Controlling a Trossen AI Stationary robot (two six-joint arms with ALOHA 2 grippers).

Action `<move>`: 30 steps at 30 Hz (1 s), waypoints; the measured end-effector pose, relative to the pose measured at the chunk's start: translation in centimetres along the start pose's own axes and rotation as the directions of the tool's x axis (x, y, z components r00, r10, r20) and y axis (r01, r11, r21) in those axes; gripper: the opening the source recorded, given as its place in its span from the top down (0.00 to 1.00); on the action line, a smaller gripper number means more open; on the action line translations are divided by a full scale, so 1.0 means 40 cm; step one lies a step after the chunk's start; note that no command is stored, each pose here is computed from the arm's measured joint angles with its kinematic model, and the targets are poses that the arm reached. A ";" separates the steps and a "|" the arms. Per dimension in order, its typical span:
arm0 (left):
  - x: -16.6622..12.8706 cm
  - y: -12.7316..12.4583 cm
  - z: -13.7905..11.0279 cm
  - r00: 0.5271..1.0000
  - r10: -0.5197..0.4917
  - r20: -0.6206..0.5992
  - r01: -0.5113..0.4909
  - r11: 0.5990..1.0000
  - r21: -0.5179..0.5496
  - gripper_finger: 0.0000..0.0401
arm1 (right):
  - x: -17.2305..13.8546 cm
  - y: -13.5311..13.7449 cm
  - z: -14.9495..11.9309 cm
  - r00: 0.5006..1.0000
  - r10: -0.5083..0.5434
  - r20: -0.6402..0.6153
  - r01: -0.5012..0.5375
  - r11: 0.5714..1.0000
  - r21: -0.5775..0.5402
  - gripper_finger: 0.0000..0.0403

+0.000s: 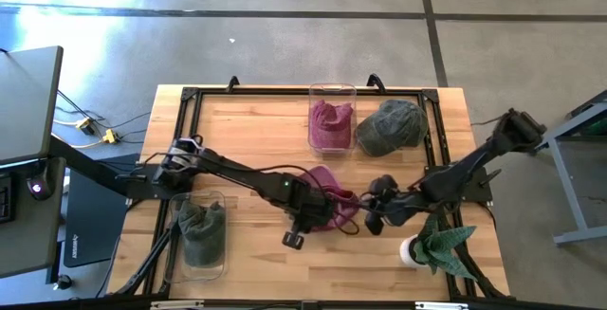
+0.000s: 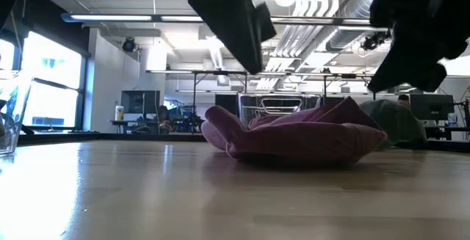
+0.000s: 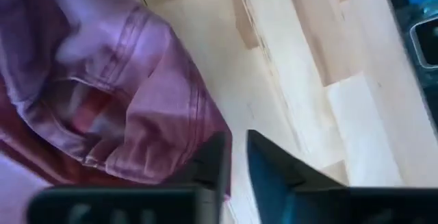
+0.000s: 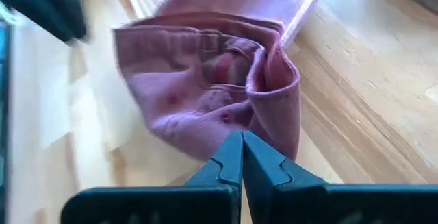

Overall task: Pick & Place hat
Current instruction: Put the maroon cap into the top transparent bin

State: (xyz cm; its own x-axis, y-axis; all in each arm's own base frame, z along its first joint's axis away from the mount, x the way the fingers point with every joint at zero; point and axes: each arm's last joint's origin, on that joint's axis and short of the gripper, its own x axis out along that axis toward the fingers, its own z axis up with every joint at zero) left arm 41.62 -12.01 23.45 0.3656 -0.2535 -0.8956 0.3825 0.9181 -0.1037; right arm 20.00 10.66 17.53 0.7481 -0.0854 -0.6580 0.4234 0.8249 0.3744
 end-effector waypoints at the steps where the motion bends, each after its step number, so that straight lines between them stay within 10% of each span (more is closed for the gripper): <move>1: 0.008 0.001 -0.004 1.000 0.000 -0.004 0.000 1.000 0.004 0.81 | -0.011 0.003 0.000 1.000 0.013 0.011 -0.013 1.000 -0.004 1.00; 9: 0.045 0.015 -0.004 0.992 0.088 0.096 -0.089 0.996 0.009 0.36 | -0.068 0.015 0.003 0.995 0.081 0.054 -0.080 0.997 -0.015 1.00; 14: 0.078 0.017 -0.042 0.996 0.077 0.036 -0.076 0.997 -0.018 0.24 | -0.073 0.019 0.003 0.994 0.100 0.054 -0.099 0.995 -0.015 1.00; 23: 0.123 -0.002 -0.097 0.999 0.012 -0.042 -0.012 1.000 -0.005 0.35 | -0.073 0.026 0.004 0.990 0.139 0.038 -0.135 0.987 -0.085 1.00; 30: 0.136 -0.030 -0.098 1.000 0.003 -0.022 -0.001 0.996 0.093 0.64 | -0.073 0.028 0.003 0.988 0.153 0.026 -0.150 0.984 -0.095 1.00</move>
State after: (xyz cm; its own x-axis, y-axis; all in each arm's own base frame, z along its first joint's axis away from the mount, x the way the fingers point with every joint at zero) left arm 39.81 -13.31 17.00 0.3479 -0.2442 -0.9052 0.4595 0.8860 -0.0624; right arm 18.35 11.76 19.97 0.8172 0.0271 -0.5757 0.2560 0.8778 0.4048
